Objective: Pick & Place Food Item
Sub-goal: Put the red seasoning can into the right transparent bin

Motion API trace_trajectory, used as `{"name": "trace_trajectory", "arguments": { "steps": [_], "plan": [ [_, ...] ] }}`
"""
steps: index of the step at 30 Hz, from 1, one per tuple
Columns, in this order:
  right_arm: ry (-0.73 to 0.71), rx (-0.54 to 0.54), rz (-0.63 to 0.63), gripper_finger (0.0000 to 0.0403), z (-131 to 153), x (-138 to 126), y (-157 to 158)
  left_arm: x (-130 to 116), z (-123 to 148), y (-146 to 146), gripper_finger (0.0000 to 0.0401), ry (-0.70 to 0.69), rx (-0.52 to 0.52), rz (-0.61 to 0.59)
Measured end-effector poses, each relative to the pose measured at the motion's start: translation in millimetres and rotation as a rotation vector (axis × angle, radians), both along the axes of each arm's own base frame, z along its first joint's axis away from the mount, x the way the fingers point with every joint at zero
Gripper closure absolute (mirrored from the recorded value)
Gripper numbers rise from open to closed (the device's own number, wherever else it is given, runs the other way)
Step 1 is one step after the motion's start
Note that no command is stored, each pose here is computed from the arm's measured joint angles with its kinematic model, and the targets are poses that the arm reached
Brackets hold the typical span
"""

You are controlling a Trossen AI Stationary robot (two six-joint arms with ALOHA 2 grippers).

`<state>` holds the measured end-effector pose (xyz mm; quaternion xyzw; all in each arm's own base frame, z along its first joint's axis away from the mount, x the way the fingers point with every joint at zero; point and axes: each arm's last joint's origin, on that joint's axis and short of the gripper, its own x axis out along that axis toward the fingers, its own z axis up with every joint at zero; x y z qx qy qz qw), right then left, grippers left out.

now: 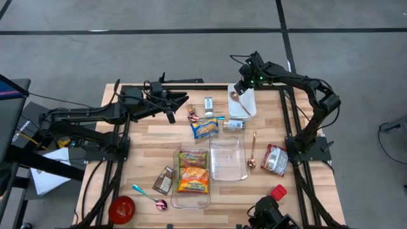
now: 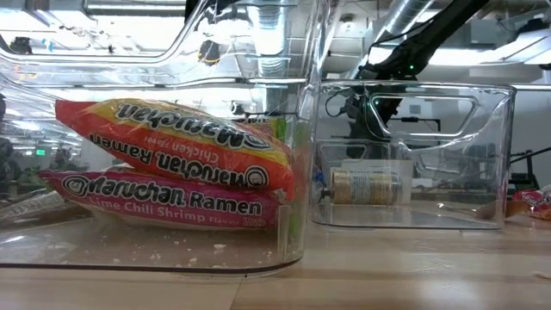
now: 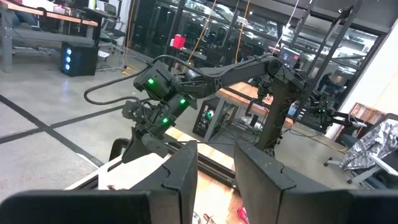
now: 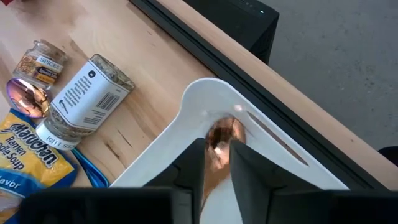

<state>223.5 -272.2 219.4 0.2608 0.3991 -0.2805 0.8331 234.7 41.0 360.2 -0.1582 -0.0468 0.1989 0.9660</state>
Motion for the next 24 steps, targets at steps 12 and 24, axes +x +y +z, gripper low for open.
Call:
{"name": "trace_trajectory", "arguments": {
  "steps": [12,24],
  "plan": [
    [-0.074,-0.054,-0.02,0.0301,29,-7,8,0,0,0,0.0302,0.001,0.0,0.0],
    [-0.162,-0.064,-0.091,0.0301,80,-31,41,0,0,0,0.0302,0.002,0.0,-0.004]
  ]
}}
